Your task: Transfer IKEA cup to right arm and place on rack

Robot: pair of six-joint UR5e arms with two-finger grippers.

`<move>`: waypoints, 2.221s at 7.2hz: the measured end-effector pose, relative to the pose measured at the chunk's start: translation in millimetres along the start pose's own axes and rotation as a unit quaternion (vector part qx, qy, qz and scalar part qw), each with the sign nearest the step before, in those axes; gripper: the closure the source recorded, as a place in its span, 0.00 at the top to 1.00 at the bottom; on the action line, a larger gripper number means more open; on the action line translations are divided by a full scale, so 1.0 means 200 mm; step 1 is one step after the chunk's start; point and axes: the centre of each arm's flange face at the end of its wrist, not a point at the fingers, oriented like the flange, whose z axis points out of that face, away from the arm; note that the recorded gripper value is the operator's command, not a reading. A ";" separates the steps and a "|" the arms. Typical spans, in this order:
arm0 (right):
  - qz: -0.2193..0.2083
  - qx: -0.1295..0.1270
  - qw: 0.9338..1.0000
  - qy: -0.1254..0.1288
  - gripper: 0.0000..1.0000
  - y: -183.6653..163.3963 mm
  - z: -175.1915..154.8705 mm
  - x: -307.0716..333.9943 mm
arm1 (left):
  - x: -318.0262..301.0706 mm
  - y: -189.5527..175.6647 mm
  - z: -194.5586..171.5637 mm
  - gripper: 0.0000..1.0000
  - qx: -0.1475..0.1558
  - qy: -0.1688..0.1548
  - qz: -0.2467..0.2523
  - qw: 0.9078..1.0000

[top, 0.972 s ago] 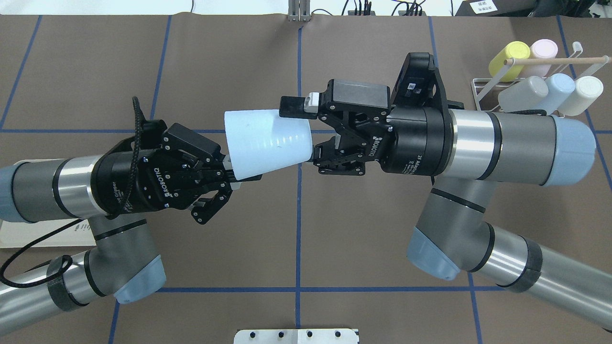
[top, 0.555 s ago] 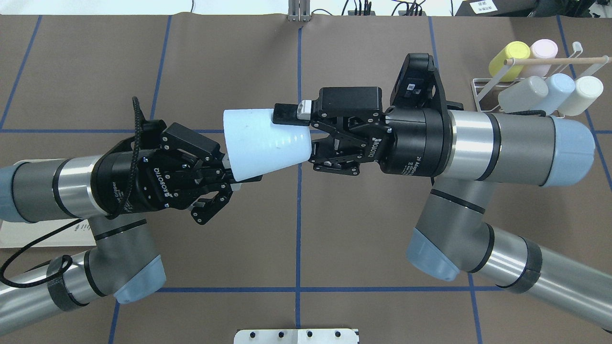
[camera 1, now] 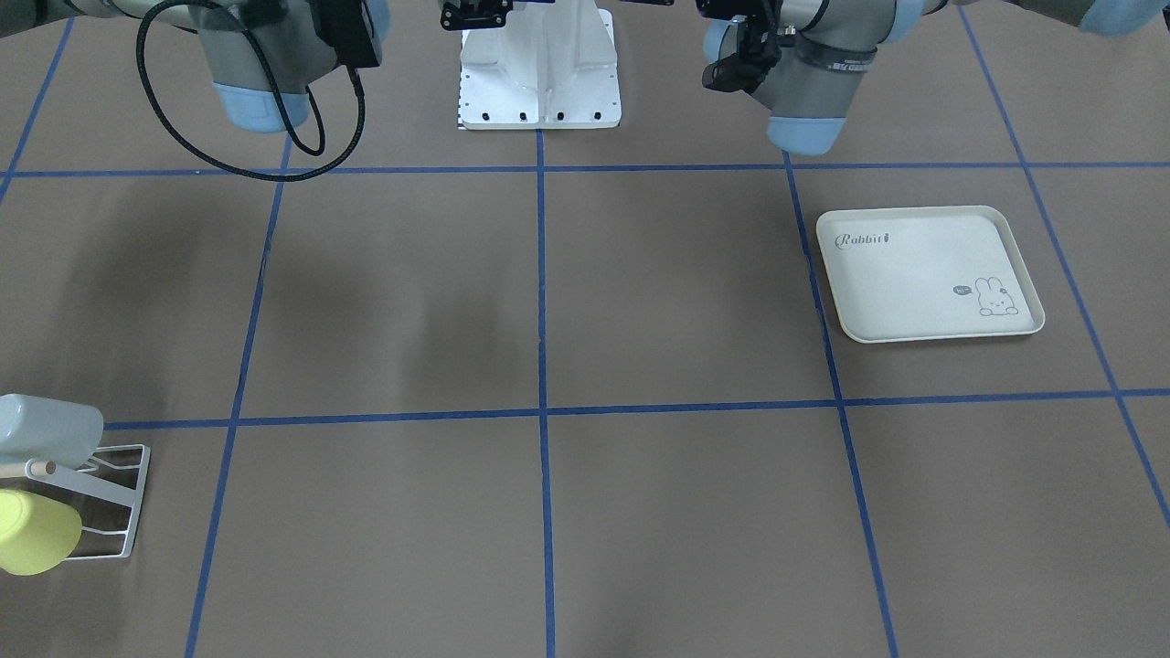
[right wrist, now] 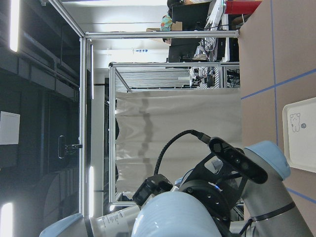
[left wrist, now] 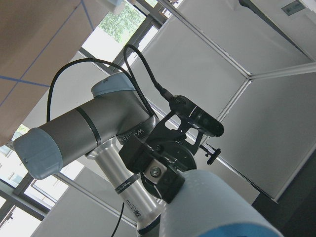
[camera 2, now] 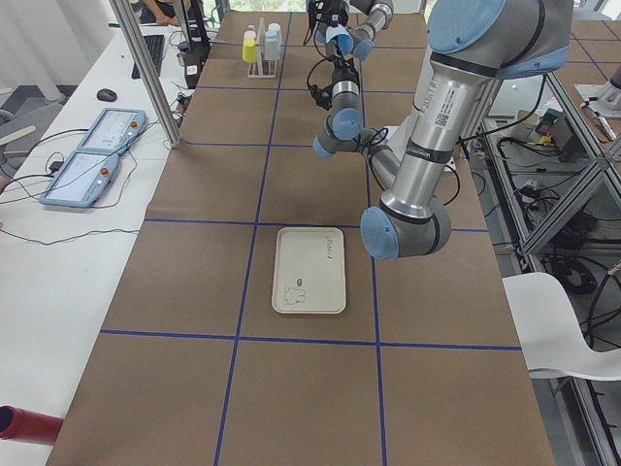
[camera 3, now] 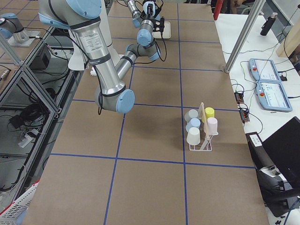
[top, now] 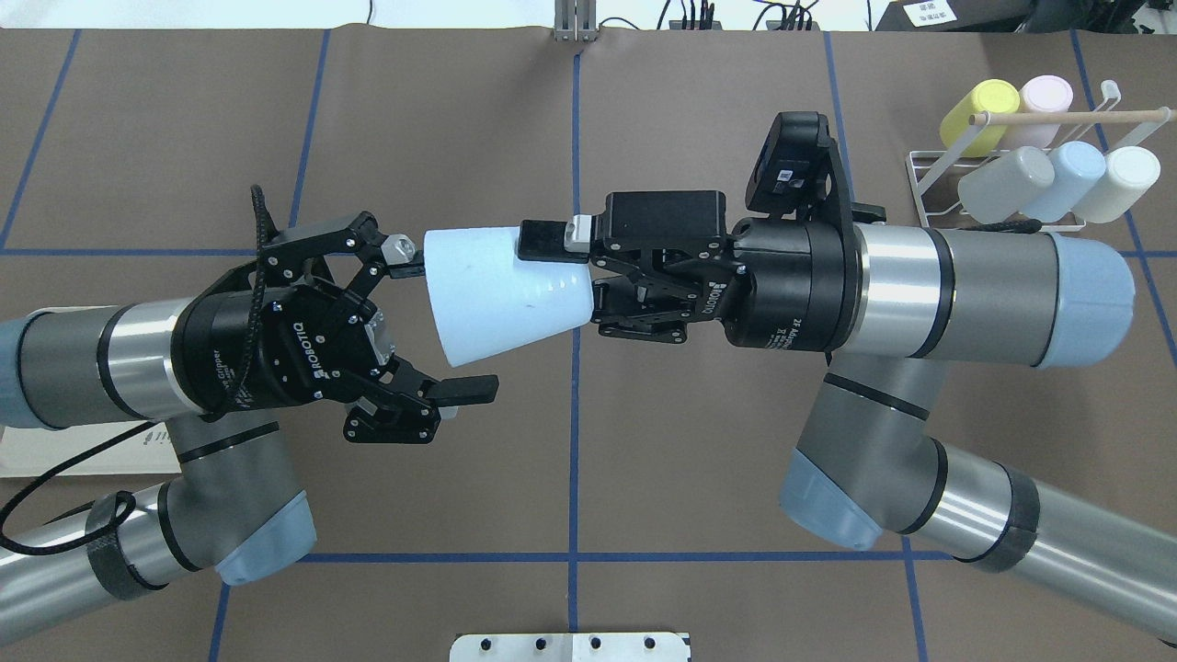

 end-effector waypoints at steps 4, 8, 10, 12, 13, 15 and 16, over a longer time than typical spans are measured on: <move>-0.042 0.037 0.998 0.031 0.18 -0.18 -0.06 0.08 | 0.17 -0.09 -0.04 1.00 0.050 -0.002 0.028 0.998; -0.174 0.118 0.962 0.174 0.14 -0.69 -0.43 0.29 | 0.34 -0.29 -0.18 1.00 0.157 -0.070 0.132 0.976; -0.225 0.145 0.925 0.269 0.14 -0.97 -0.64 0.20 | 0.37 -0.41 -0.37 1.00 0.223 -0.121 0.206 0.945; -0.263 0.146 0.879 0.370 0.14 -1.22 -0.83 0.06 | 0.33 -0.51 -0.58 1.00 0.271 -0.193 0.277 0.901; -0.273 0.137 0.855 0.418 0.14 -1.31 -0.94 0.02 | 0.33 -0.56 -0.69 1.00 0.296 -0.233 0.302 0.876; -0.288 0.105 0.803 0.512 0.14 -1.48 -1.20 -0.06 | 0.36 -0.64 -0.87 1.00 0.342 -0.302 0.323 0.829; -0.289 0.083 0.778 0.552 0.14 -1.55 -1.36 -0.11 | 0.39 -0.68 -0.94 1.00 0.363 -0.340 0.333 0.801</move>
